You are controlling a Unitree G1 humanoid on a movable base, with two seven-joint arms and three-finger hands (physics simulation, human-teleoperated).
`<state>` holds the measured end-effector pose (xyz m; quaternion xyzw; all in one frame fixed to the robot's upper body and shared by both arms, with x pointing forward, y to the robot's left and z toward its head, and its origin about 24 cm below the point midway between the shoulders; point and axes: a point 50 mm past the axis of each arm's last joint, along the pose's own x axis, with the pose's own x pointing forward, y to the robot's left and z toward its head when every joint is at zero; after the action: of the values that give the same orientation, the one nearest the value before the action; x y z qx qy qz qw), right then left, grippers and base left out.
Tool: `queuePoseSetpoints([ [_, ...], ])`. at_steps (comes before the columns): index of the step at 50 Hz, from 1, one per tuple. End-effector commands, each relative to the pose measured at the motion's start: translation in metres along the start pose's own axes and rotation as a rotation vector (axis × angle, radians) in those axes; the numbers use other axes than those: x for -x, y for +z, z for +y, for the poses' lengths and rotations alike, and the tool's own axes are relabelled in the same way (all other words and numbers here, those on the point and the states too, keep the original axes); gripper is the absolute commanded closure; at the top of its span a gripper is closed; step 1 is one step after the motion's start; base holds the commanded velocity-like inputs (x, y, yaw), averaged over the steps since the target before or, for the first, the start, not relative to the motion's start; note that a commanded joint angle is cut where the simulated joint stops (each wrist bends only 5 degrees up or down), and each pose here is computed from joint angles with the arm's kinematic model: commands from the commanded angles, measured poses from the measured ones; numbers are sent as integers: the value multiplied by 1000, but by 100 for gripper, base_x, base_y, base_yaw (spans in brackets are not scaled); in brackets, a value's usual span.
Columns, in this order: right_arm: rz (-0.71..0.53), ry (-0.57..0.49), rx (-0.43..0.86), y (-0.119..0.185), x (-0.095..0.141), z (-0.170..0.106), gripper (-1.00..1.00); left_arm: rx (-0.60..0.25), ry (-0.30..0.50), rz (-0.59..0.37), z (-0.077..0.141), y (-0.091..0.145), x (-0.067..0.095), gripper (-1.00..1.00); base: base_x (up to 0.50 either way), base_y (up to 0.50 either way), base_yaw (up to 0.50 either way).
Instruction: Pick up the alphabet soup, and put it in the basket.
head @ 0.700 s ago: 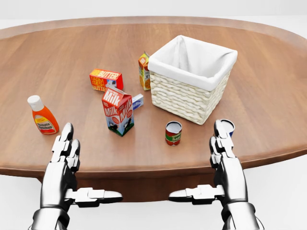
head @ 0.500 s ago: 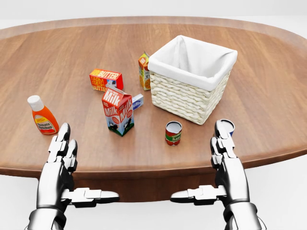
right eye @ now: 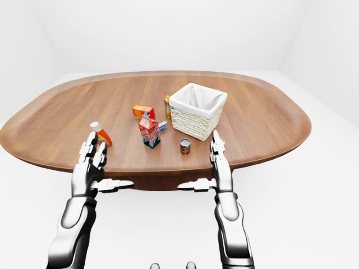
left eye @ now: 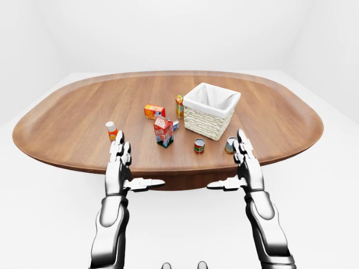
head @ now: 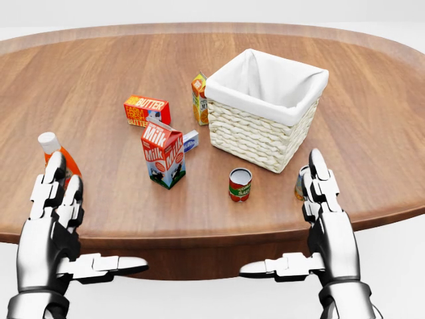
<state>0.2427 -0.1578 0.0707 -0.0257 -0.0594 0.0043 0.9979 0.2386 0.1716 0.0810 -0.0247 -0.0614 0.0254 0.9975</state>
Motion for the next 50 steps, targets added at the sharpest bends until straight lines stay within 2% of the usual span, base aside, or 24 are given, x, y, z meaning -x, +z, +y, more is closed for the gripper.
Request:
queuePoseSetpoints([
  [1, -66, -13, 31, 15, 4, -1, -100, 22, 24, -115, 5, 27, 8, -100, 0, 0, 0],
  [5, -83, -17, 34, 20, 4, -3, -100, -15, 52, -130, 8, 31, 9, -100, 0, 0, 0],
  [10, -100, -20, 41, 23, 5, -3, -100, 7, 55, -185, 10, 44, 13, -100, 0, 0, 0],
  [27, -120, -23, 52, 26, 5, -4, -100, 0, 69, -176, 12, 42, 14, -100, 0, 0, 0],
  [50, -110, -4, 50, 23, 6, -1, -100, -4, 56, -165, 8, 40, 15, -100, 0, -20, 0],
])
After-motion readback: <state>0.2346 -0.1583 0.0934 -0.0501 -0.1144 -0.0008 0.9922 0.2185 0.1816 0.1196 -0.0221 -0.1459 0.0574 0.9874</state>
